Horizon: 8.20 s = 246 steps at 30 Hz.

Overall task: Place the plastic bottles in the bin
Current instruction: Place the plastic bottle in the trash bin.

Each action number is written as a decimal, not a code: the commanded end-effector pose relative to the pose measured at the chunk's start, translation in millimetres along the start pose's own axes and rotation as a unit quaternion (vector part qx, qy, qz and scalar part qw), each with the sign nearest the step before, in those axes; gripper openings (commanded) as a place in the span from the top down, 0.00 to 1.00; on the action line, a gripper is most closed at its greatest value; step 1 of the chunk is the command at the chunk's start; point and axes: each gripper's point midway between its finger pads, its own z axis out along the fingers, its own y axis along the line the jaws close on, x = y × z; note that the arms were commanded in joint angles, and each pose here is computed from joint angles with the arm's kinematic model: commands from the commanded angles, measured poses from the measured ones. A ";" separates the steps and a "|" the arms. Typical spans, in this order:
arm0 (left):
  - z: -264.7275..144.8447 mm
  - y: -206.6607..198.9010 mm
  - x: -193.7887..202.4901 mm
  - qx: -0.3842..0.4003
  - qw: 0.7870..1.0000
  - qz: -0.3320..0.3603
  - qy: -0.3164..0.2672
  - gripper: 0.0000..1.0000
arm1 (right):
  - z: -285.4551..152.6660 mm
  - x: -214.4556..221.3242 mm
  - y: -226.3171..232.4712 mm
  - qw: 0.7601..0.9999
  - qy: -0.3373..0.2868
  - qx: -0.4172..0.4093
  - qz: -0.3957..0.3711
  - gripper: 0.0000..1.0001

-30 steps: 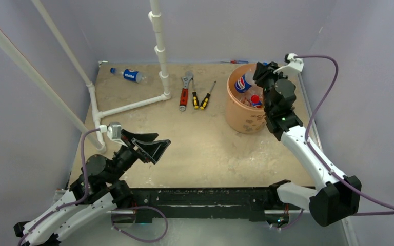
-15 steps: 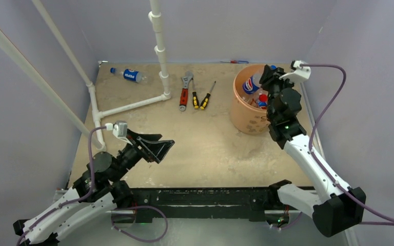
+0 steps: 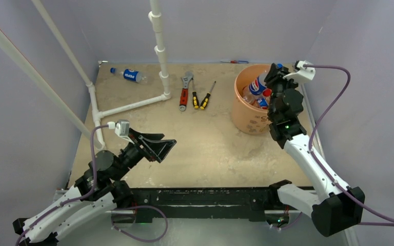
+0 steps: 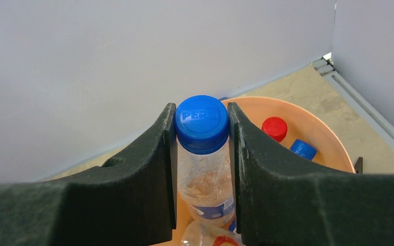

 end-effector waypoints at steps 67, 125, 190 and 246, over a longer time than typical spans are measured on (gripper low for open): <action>30.5 4.4 50.9 0.005 0.996 -0.053 0.076 0.10 | -58.8 23.6 -56.9 0.985 0.157 0.045 -0.048 1.00; 36.0 13.8 60.4 -0.011 0.995 -0.064 0.079 0.12 | -35.2 24.9 -20.2 0.987 0.157 0.000 0.014 0.74; 42.2 13.0 53.9 -0.023 0.996 -0.049 0.078 0.12 | -58.9 -29.3 -53.4 0.994 0.095 0.042 0.043 0.37; 51.2 9.7 37.2 -0.048 0.996 -0.022 0.073 0.11 | -47.7 17.6 -62.9 0.985 0.160 0.049 0.049 0.19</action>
